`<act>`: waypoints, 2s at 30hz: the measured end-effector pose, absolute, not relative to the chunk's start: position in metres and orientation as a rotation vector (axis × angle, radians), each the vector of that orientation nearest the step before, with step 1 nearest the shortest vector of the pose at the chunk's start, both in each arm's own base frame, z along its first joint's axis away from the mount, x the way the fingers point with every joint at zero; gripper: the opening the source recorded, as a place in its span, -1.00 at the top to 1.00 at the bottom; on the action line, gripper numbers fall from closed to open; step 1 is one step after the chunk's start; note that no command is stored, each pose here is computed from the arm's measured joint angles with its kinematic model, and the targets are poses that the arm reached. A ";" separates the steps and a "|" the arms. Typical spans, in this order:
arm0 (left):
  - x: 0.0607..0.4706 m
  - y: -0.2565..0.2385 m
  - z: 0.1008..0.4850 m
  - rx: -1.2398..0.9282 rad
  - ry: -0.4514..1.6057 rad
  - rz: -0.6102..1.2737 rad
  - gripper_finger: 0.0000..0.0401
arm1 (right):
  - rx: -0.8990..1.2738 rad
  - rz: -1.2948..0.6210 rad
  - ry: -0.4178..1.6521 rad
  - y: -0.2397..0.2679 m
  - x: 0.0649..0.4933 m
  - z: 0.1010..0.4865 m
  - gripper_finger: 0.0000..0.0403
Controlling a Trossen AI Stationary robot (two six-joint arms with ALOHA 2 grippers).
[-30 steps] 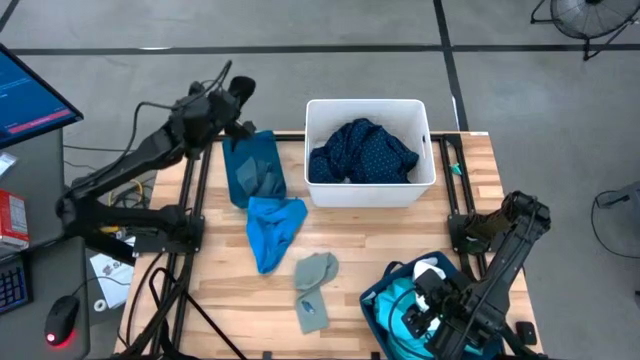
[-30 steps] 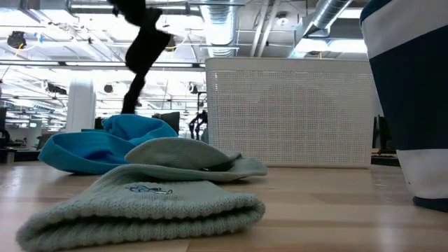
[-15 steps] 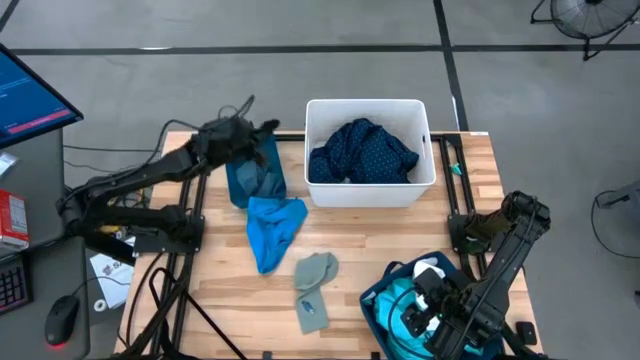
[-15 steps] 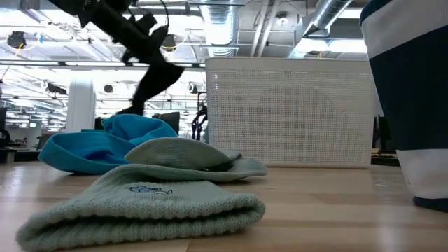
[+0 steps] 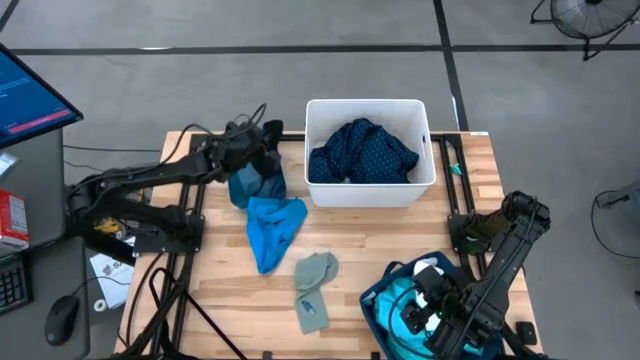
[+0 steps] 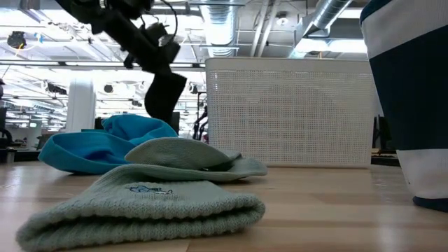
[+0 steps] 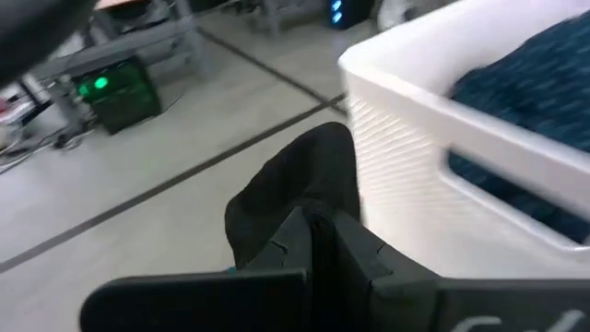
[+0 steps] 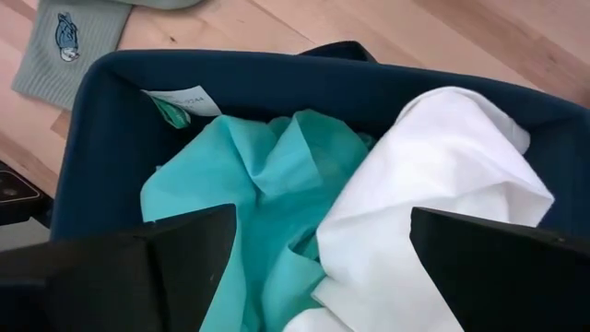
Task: Pick & Place Cloths
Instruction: Put the black sock into the blue bin
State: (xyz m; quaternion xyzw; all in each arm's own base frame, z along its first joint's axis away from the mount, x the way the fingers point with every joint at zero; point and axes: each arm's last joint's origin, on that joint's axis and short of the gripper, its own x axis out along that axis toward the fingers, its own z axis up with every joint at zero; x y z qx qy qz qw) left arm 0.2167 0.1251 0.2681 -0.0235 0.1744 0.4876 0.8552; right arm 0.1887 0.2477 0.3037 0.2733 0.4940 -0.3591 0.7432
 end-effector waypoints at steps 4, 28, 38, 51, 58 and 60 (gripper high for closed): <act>0.221 0.139 0.250 -0.046 0.459 1.066 1.00 | 0.603 -0.785 1.081 0.248 0.189 0.304 -0.58; 0.180 0.148 0.173 -0.157 0.942 1.172 1.00 | 0.634 -0.793 1.071 0.249 0.189 0.304 -0.58; 0.171 0.147 0.153 -0.369 0.875 1.055 0.99 | 0.624 -0.792 1.074 0.248 0.189 0.304 -0.58; 0.171 0.144 0.156 -0.380 0.866 1.000 0.33 | 0.626 -0.787 1.074 0.249 0.190 0.304 -0.58; 0.163 0.138 0.188 -0.365 0.698 0.998 -0.10 | 0.622 -0.784 1.075 0.249 0.190 0.304 -0.58; 0.160 0.135 0.201 -0.355 0.632 0.998 -0.16 | 0.609 -0.775 1.080 0.249 0.190 0.304 -0.58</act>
